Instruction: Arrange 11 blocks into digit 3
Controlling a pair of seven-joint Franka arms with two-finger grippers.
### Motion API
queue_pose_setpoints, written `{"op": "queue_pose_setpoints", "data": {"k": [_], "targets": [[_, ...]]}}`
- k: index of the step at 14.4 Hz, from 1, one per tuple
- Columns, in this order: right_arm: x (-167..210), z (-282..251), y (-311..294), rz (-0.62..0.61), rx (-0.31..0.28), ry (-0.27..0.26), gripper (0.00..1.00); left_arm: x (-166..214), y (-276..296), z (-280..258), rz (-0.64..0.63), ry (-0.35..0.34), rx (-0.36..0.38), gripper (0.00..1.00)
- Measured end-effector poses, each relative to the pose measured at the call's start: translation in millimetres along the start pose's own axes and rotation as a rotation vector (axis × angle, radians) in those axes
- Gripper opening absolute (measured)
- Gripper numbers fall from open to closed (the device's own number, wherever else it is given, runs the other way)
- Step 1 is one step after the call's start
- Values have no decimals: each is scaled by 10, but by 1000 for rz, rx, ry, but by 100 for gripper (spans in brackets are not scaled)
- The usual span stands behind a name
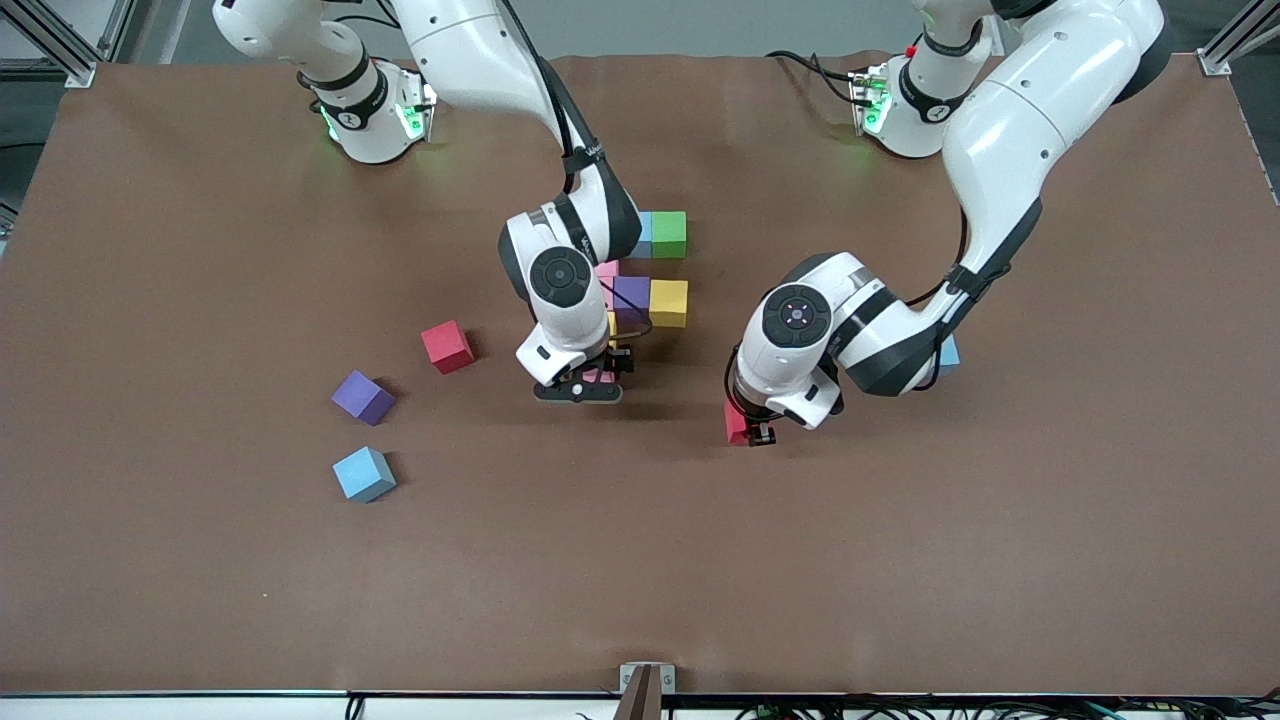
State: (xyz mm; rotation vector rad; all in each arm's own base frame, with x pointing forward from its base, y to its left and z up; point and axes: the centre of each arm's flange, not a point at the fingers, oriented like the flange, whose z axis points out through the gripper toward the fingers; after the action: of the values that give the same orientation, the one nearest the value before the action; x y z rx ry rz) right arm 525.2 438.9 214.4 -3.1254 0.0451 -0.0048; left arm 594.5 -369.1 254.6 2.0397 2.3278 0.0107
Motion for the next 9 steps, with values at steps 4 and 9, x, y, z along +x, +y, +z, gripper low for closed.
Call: {"op": "queue_pose_setpoints", "data": {"k": [4, 9], "targets": [[3, -4, 0, -1, 0, 1, 100, 2, 5, -2, -1, 0, -1, 59], [121, -260, 54, 15, 21, 26, 100, -53, -40, -4, 9, -1, 0, 59]]}}
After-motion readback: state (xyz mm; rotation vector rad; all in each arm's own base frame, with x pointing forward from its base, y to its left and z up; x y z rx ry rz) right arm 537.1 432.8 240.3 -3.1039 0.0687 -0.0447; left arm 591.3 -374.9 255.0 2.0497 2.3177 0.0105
